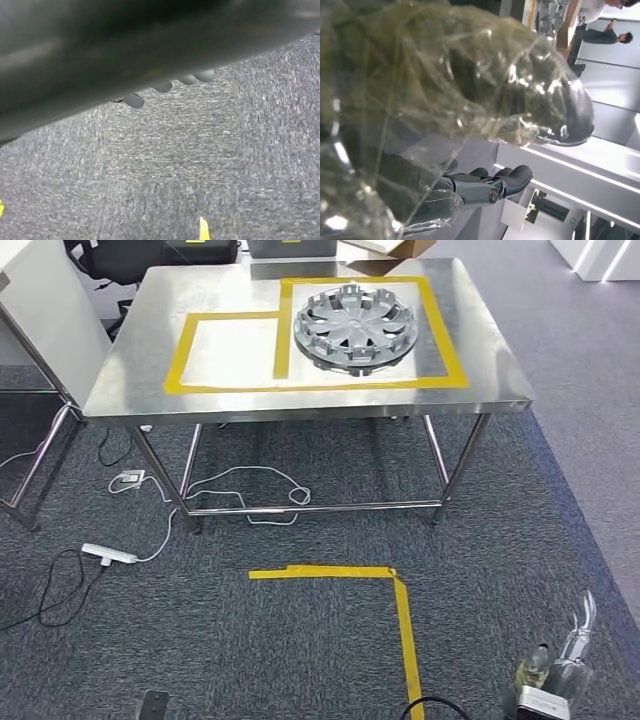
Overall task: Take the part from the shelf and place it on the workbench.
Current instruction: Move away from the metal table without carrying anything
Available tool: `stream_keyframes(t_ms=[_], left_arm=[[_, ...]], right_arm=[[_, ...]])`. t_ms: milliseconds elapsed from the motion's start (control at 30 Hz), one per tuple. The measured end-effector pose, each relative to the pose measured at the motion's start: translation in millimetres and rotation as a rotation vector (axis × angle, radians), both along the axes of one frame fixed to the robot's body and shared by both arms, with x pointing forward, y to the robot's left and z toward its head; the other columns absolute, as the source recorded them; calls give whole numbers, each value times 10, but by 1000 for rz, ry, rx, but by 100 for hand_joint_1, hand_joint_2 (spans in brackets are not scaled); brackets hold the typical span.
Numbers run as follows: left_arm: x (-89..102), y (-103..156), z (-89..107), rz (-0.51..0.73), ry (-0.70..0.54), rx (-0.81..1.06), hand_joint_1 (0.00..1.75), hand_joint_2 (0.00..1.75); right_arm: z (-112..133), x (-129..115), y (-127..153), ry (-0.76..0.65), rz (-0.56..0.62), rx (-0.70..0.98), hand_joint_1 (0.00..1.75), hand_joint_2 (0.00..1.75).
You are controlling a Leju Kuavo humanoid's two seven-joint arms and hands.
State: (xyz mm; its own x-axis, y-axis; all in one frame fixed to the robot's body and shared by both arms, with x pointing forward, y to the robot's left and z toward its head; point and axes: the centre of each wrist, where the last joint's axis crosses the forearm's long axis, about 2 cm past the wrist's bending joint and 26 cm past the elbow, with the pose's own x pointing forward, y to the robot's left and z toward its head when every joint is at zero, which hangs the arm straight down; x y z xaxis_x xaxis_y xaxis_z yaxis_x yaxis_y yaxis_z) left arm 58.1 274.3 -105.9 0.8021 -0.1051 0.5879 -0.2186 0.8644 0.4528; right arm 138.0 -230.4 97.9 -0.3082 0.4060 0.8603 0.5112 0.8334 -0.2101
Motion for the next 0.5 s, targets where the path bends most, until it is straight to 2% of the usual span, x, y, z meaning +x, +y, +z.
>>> stream_keyframes(t_ms=[500], left_arm=[[-24, 3, -3, 19, 7, -2, 0, 0]], right_arm=[[-45, -11, -33, 26, 0, 7, 0, 0]])
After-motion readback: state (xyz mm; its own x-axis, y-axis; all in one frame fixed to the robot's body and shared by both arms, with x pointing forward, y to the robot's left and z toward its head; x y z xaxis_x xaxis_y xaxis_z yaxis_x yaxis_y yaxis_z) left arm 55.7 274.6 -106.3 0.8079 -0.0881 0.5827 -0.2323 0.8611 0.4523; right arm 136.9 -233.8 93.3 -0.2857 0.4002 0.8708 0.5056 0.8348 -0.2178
